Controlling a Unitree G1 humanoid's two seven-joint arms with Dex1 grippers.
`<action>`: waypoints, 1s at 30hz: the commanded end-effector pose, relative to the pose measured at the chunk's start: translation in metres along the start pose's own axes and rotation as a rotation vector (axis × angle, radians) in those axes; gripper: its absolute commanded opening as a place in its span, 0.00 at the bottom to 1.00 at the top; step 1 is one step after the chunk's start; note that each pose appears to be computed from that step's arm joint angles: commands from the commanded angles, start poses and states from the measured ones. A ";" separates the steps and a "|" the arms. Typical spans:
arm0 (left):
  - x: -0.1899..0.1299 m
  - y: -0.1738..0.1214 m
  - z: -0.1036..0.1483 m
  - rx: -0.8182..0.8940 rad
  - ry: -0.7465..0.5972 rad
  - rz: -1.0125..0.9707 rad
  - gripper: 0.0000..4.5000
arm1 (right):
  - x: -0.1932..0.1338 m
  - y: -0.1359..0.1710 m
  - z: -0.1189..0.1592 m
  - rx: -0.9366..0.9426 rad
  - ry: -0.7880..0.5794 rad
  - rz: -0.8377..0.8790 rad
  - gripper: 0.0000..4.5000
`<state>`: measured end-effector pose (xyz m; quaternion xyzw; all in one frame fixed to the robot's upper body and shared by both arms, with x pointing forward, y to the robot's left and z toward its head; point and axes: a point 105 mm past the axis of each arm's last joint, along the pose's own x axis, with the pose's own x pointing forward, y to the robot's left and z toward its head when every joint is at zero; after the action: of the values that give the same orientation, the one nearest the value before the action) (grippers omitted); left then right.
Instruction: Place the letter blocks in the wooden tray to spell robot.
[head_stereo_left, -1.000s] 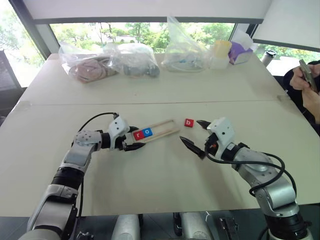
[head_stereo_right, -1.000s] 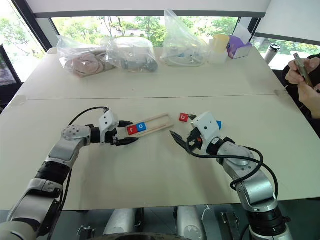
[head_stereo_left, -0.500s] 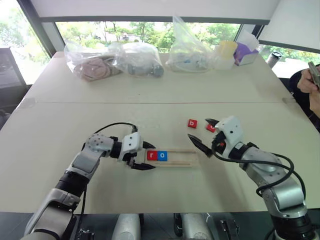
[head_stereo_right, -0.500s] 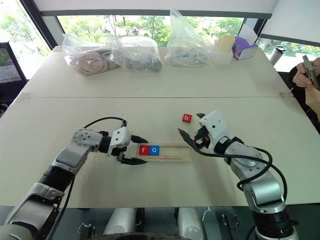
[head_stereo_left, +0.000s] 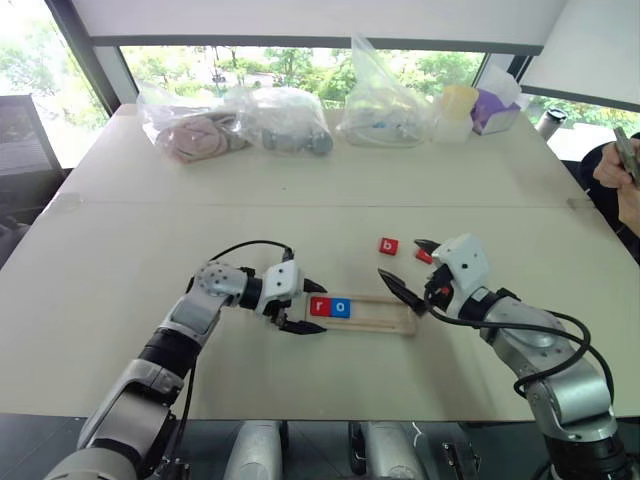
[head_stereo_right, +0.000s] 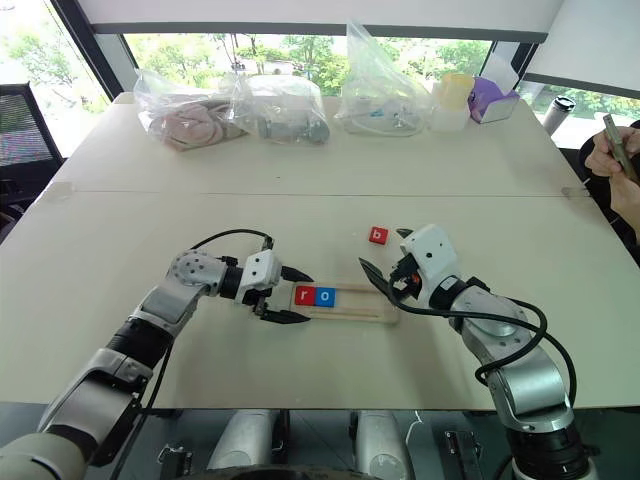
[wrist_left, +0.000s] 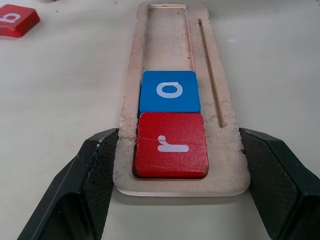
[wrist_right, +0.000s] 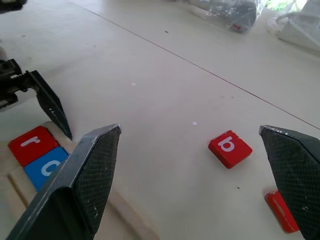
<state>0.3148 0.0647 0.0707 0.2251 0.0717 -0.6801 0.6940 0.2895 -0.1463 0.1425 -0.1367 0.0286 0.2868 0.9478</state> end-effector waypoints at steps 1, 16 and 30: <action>0.002 0.010 -0.017 -0.011 0.083 0.063 0.70 | -0.002 0.001 0.016 -0.031 -0.054 0.000 1.00; 0.005 0.008 -0.031 -0.049 0.117 0.044 0.98 | -0.004 0.003 0.015 -0.027 -0.048 -0.004 1.00; -0.029 -0.002 -0.046 -0.091 0.164 0.106 0.99 | 0.002 0.003 0.018 -0.010 -0.054 0.008 1.00</action>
<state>0.3258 0.0808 0.0739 0.2392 0.0628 -0.6407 0.7269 0.2901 -0.1419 0.1481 -0.1367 0.0226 0.2904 0.9468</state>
